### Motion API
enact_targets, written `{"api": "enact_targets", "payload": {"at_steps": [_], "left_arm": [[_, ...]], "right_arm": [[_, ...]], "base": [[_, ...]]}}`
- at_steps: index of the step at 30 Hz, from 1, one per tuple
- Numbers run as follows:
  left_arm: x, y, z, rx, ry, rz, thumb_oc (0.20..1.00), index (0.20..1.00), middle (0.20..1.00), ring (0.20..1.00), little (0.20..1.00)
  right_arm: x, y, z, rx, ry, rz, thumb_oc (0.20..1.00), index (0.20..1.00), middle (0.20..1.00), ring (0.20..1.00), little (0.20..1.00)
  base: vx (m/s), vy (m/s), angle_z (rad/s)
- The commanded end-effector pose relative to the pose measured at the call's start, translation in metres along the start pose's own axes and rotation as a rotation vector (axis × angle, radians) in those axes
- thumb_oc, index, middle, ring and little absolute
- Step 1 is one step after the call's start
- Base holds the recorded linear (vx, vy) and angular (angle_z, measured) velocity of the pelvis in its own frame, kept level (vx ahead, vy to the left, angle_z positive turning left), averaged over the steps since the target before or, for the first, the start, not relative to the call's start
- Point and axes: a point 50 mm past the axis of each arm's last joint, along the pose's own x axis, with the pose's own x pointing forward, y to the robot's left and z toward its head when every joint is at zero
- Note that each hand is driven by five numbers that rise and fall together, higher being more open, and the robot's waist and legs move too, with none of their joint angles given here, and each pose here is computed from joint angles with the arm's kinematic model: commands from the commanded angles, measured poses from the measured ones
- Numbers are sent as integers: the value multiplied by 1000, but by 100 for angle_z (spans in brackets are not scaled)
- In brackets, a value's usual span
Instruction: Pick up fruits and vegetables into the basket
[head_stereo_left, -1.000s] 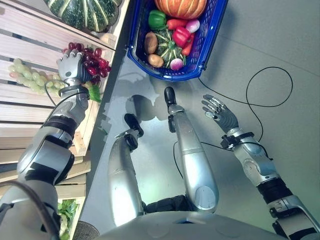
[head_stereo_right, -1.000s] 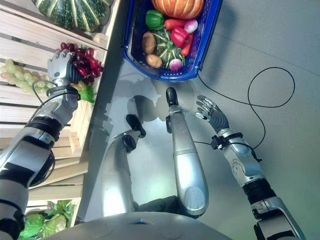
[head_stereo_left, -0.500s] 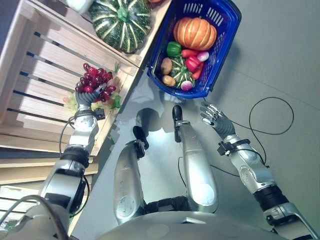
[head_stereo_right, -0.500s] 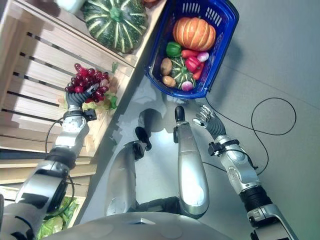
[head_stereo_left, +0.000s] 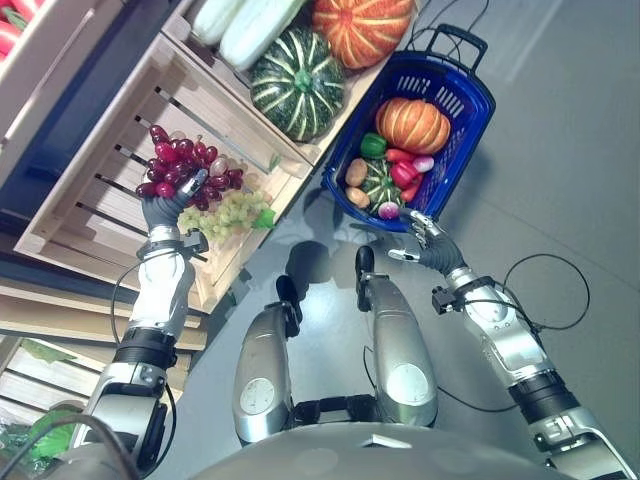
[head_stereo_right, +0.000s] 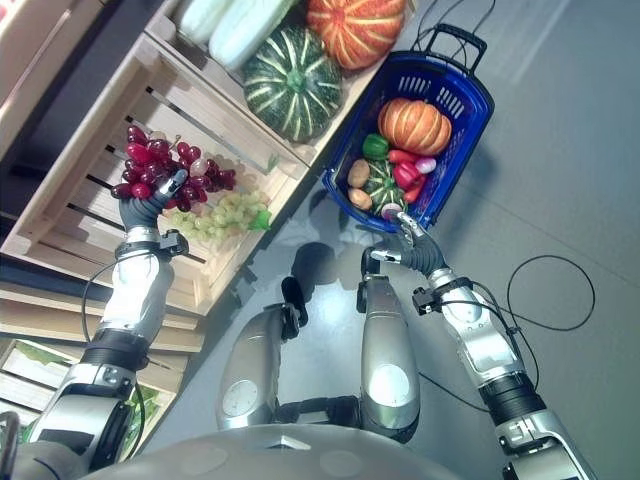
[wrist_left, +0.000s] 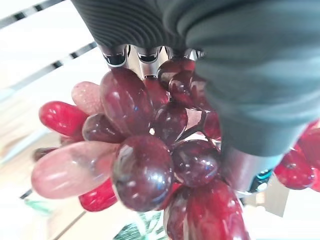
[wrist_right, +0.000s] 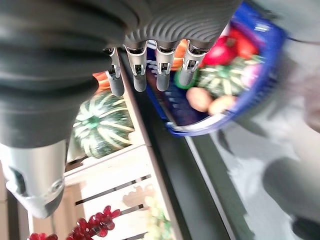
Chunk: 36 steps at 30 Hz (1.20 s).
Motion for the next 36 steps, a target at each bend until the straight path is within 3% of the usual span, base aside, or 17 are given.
{"api": "enact_targets", "payload": {"at_steps": [1,6,11,23,30,36], "left_arm": [[5,21,35,47,-191,34,200,200,200,200,200],[-1,18,31,17,-156,-19,200,200,200,200,200],[-4,10,36,-32,-133,-171,200,200,200,200,200],[-13,-57,65,-123,-129,-556,200,200,200,200,200],[-18,-92,79,-142,-135,-696,200,200,200,200,200],[-25,-112,83,-146,-123,-762,200,200,200,200,200]], "right_arm": [[0,6,18,-24,-91,31,1000,1000,1000,1000,1000],[2,9,34,-94,-159,45,1000,1000,1000,1000,1000],[2,20,62,-261,-279,220,1000,1000,1000,1000,1000],[11,65,161,-6,-685,433,1000,1000,1000,1000,1000],[15,85,189,66,-764,335,1000,1000,1000,1000,1000],[24,91,190,150,-689,261,1000,1000,1000,1000,1000]], "base": [[88,32,2],[90,34,1],[67,-3,6],[74,-38,13],[22,-15,8],[-1,4,8]]}}
